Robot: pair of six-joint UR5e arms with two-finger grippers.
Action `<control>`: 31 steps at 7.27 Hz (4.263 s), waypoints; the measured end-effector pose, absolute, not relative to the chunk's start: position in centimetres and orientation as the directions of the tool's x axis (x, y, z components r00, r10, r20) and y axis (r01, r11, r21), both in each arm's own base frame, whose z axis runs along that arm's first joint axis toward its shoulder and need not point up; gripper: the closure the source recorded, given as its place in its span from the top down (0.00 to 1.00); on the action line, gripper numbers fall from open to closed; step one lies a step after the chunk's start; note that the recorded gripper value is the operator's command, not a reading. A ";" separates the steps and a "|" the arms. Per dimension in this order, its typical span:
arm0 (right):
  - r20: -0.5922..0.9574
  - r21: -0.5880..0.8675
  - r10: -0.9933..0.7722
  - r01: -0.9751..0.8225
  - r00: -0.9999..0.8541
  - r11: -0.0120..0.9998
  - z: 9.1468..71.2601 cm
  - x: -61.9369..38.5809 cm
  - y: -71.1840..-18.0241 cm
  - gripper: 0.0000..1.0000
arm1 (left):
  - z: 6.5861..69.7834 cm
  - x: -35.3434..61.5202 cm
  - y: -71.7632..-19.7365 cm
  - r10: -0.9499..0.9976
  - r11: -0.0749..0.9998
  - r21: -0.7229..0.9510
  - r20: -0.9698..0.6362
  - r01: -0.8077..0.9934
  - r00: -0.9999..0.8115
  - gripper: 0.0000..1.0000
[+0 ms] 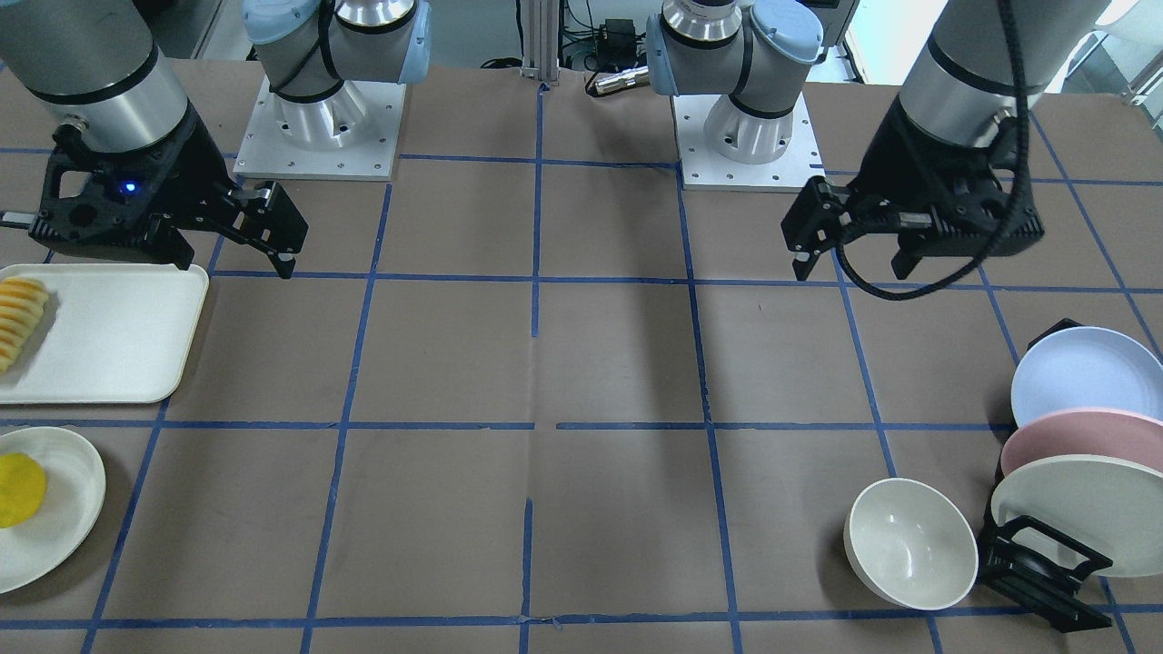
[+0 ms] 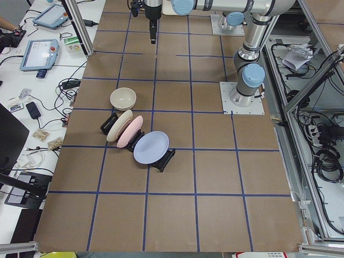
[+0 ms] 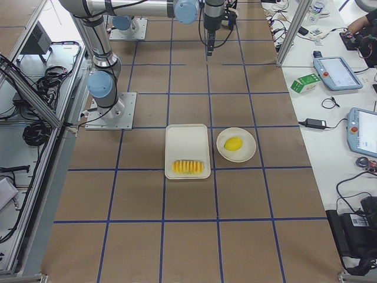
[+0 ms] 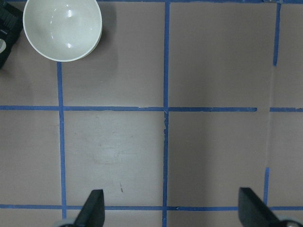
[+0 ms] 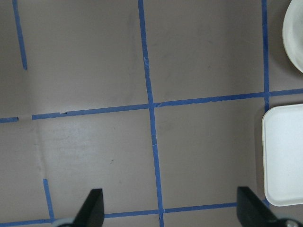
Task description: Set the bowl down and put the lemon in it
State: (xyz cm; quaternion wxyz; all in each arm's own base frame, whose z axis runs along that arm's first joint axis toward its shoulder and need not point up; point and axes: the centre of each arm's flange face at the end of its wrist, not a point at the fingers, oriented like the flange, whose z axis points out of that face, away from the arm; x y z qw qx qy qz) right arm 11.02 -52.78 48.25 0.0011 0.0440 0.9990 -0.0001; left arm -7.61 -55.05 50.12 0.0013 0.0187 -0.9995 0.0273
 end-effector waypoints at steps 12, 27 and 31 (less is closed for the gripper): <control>0.080 -0.030 -0.177 -0.179 -0.981 0.983 32.2 -18.6 -63.5 1.00 | 22.3 13.5 -70.8 0.079 0.994 -0.075 -0.022 0.080 -0.997 0.93; -0.022 -0.025 -0.140 -0.139 -0.990 0.990 20.8 -24.1 -65.2 0.00 | 25.2 10.6 -70.8 0.102 0.994 -0.053 0.044 0.100 -0.994 0.03; -0.019 -0.021 -0.083 -0.083 -0.996 0.996 24.6 -23.7 -65.3 0.00 | 29.5 -5.5 -70.0 0.001 0.999 -0.051 0.149 -0.006 -0.989 0.03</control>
